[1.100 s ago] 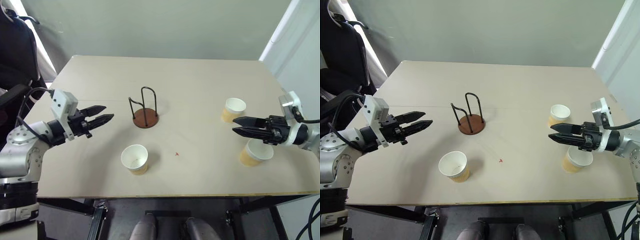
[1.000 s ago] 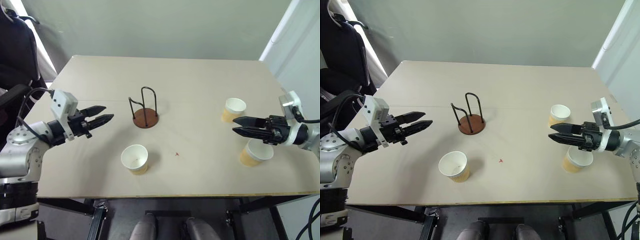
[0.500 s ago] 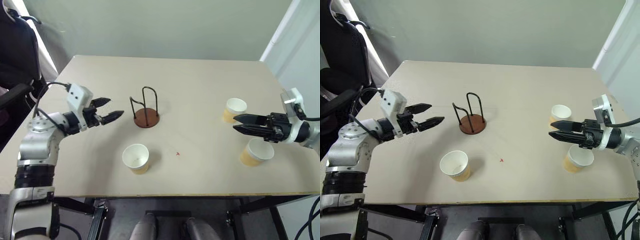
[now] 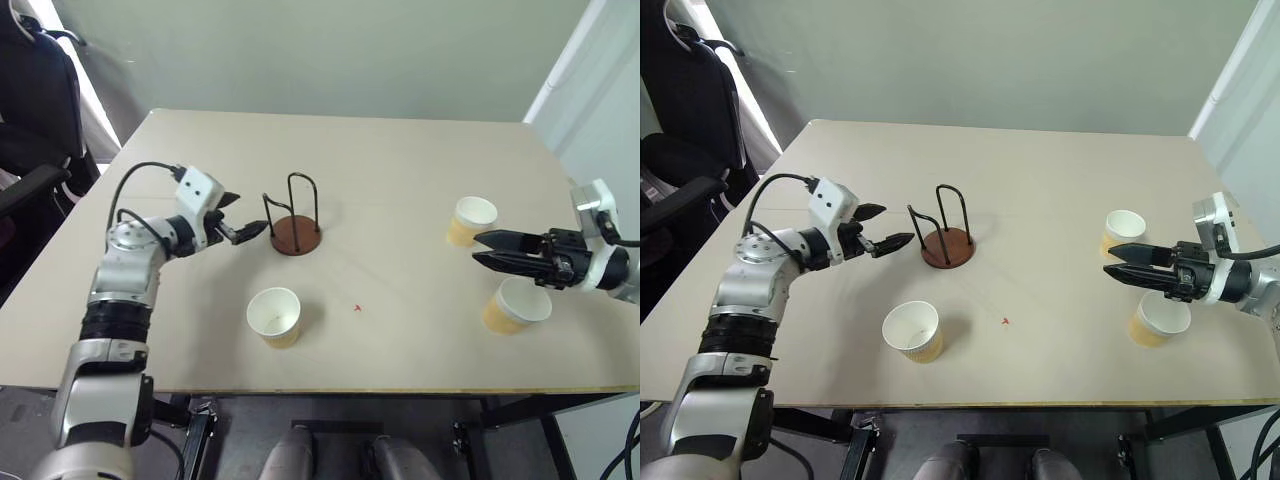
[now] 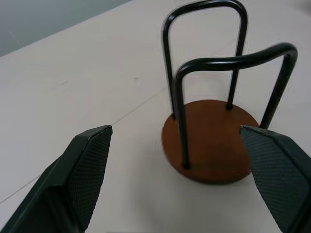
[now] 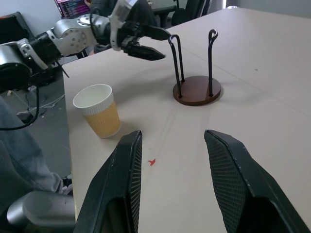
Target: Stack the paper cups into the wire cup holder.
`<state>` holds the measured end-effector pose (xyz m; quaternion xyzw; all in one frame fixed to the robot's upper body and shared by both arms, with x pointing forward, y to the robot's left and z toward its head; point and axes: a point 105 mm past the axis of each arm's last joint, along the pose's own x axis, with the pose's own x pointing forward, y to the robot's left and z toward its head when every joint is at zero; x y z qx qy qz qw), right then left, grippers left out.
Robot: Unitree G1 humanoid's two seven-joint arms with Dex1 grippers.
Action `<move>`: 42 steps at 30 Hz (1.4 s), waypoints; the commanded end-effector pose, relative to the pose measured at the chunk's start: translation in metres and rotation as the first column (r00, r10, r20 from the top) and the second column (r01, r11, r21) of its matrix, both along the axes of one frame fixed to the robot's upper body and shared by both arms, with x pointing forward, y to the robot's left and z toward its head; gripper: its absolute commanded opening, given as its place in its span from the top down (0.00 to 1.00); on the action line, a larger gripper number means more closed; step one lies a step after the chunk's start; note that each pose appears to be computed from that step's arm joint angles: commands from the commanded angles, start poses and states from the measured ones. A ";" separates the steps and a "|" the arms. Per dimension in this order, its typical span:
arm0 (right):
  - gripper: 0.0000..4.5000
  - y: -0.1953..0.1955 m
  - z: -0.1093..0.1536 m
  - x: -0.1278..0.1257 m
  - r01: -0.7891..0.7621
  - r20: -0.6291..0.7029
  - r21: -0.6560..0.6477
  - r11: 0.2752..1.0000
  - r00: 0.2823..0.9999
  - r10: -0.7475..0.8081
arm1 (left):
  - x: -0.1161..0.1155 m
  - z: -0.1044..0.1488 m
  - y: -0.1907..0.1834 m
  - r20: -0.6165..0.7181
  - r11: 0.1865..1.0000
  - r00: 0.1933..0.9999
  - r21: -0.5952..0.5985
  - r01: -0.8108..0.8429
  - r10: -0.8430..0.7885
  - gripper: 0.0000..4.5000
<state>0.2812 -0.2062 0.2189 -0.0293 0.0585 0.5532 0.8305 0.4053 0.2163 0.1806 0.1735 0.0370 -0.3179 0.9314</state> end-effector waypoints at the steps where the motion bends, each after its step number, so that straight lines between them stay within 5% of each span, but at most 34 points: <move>1: 0.56 -0.002 0.015 -0.004 0.006 0.058 0.004 1.000 0.998 -0.006 | 0.011 0.014 -0.003 0.060 1.000 0.998 0.018 -0.020 0.019 0.00; 8: 0.56 -0.003 0.015 -0.005 0.016 0.061 0.001 1.000 0.998 -0.016 | 0.031 0.020 -0.009 0.090 0.996 0.993 0.042 -0.083 0.079 0.00; 10: 0.56 -0.004 0.015 -0.007 0.020 0.059 0.000 1.000 0.998 -0.020 | 0.032 0.023 -0.011 0.101 0.997 0.992 0.030 -0.074 0.070 0.08; 22: 0.56 -0.005 0.015 -0.009 0.036 0.063 0.004 0.999 0.997 -0.036 | 0.033 0.015 -0.018 0.081 0.999 0.996 0.035 -0.032 0.029 0.99; 28: 0.56 -0.004 0.015 -0.009 0.040 0.064 0.003 0.999 0.997 -0.040 | 0.033 0.023 -0.016 0.104 0.999 0.994 0.031 -0.025 0.022 0.99; 34: 0.56 -0.006 0.015 -0.009 0.050 0.068 -0.004 0.999 0.996 -0.049 | 0.021 0.087 -0.030 0.201 0.989 0.975 -0.096 0.113 -0.092 0.99; 38: 0.56 -0.008 0.016 -0.010 0.058 0.075 -0.006 0.998 0.996 -0.057 | -0.006 0.129 -0.071 0.199 0.927 0.928 -0.148 0.345 -0.314 0.99; 42: 0.56 -0.009 0.015 -0.012 0.066 0.079 -0.003 0.998 0.995 -0.066 | -0.037 0.136 -0.102 0.112 0.847 0.862 -0.162 0.507 -0.494 0.99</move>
